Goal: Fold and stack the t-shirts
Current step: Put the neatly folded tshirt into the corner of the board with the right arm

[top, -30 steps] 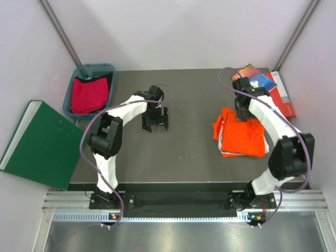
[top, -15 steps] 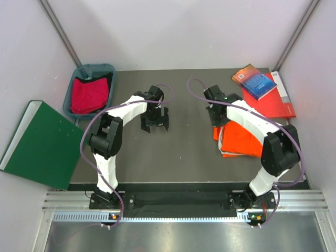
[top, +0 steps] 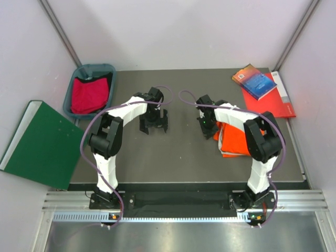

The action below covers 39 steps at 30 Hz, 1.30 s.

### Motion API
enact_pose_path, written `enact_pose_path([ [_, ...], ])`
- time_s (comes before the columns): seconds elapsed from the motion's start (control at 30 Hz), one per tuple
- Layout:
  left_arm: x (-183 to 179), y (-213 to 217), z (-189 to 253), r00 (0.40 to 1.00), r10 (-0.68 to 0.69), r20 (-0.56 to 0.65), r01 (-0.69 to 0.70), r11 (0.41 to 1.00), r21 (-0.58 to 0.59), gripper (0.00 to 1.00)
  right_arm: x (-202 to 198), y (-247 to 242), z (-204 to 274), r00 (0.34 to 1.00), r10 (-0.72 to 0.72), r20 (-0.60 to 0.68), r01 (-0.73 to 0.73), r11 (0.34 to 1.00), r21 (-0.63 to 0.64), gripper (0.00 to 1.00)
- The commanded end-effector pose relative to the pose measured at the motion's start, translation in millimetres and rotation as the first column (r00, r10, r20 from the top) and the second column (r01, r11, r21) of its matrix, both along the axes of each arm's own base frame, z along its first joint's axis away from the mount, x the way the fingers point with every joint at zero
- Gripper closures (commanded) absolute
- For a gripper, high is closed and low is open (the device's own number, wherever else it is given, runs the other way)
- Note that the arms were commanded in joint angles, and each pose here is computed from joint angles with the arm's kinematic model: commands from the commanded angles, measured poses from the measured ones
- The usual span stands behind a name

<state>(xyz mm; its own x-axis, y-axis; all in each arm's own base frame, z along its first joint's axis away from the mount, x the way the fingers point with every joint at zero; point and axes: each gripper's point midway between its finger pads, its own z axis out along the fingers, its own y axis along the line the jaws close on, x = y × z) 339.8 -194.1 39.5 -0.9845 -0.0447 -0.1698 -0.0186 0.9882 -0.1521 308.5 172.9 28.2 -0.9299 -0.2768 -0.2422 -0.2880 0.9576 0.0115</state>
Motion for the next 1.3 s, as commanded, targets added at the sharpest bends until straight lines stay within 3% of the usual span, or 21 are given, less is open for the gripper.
enact_pose_path([
  [0.0, -3.6, 6.5, 11.7, 1.000, -0.011, 0.021, 0.010, 1.000, 0.016, 0.01, 0.0, -6.9, -17.0, 0.999, -0.046, -0.021, 0.045, 0.998, -0.040, 1.00],
  [0.13, -3.7, 7.2, 12.4, 1.000, -0.016, 0.024, 0.016, 1.000, 0.018, 0.01, -3.7, -35.7, -24.0, 0.994, -0.103, -0.029, 0.098, 0.984, -0.147, 1.00],
  [0.37, -3.1, 6.0, 10.0, 1.000, -0.025, 0.017, 0.025, 1.000, 0.017, 0.01, -9.7, -105.3, -25.8, 0.965, -0.262, -0.031, 0.249, 0.941, -0.228, 1.00],
  [0.6, 1.8, 3.3, 8.1, 0.999, -0.037, 0.014, 0.036, 0.999, 0.016, 0.01, -24.6, -181.3, -20.2, 0.923, -0.384, -0.010, 0.355, 0.863, -0.360, 1.00],
  [0.93, 7.8, -0.3, 9.9, 0.999, -0.050, 0.019, 0.050, 0.999, 0.010, 0.01, -29.4, -228.8, -4.4, 0.859, -0.506, 0.080, 0.485, 0.751, -0.448, 1.00],
  [1.27, 8.9, -0.2, 9.2, 0.998, -0.055, 0.018, 0.054, 0.998, 0.011, 0.01, 30.2, -201.0, 6.1, 0.893, -0.443, 0.077, 0.443, 0.838, -0.319, 1.00],
])
